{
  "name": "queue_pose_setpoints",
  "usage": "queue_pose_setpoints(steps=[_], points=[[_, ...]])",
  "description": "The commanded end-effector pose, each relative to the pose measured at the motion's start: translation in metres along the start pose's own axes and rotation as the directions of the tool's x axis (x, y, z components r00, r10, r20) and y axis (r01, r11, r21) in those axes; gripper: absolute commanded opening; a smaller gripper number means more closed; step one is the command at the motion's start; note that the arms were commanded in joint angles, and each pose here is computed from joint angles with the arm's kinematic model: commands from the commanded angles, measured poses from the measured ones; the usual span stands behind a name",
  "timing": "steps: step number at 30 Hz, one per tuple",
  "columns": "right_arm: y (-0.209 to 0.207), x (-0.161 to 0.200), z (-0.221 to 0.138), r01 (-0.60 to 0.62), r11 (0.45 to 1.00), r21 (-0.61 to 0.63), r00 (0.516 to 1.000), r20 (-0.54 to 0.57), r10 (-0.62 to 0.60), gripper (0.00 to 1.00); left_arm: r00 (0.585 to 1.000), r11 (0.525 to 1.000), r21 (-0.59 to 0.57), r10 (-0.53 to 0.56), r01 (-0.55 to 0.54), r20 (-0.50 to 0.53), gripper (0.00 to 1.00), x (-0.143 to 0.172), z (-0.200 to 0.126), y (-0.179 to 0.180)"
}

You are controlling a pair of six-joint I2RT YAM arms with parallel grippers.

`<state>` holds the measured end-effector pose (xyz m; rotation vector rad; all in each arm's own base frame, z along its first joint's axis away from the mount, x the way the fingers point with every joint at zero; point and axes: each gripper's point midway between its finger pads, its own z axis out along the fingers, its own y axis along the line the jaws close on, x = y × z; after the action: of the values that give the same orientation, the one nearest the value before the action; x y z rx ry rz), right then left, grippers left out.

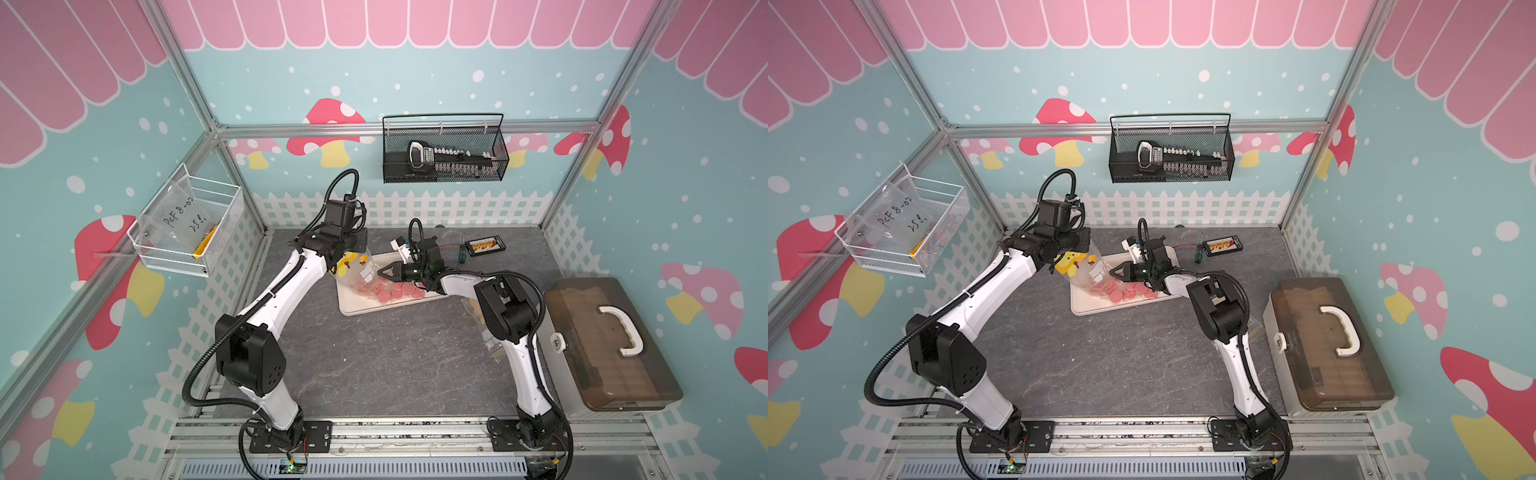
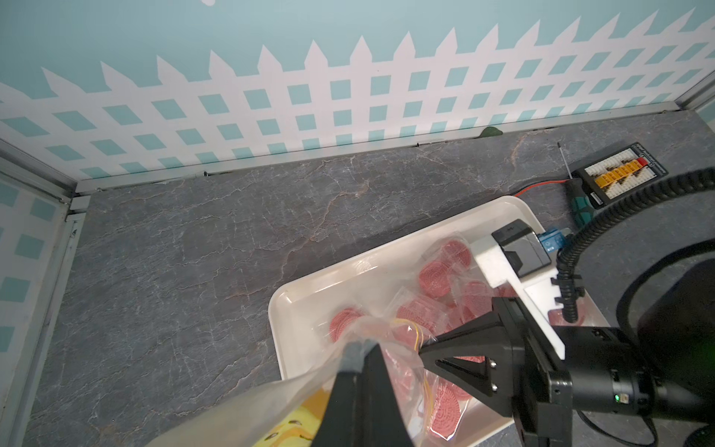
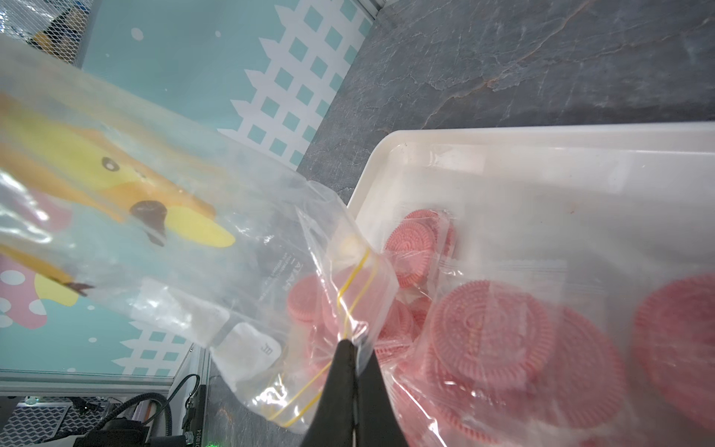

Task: Pour cookies out of the ziploc bag
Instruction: 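Pour the cookies out of the ziploc bag onto the tray.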

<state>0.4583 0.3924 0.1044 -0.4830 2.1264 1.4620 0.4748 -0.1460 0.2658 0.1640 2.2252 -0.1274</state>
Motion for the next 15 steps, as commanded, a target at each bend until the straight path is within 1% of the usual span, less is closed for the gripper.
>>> queue_pose_setpoints(steps=[1,4,11,15], points=[[-0.013,-0.001,0.0,-0.027,1.0,0.008,1.0,0.007,0.027,0.01,0.999,1.0,-0.016,0.012,-0.011,0.037,0.0,-0.009,0.001,0.002],[-0.005,-0.005,-0.002,-0.03,0.999,-0.027,0.999,0.014,0.03,0.01,0.999,1.0,0.016,0.009,-0.01,0.039,0.0,-0.01,-0.003,-0.005],[0.015,-0.012,-0.009,-0.008,0.998,-0.059,1.0,0.012,0.009,0.01,0.998,1.0,0.004,0.023,-0.023,0.059,0.0,-0.022,-0.022,-0.004],[0.018,-0.013,-0.011,0.001,0.998,-0.067,1.0,0.015,0.0,0.01,0.996,1.0,0.0,0.025,-0.025,0.083,0.0,-0.028,-0.031,-0.006]])
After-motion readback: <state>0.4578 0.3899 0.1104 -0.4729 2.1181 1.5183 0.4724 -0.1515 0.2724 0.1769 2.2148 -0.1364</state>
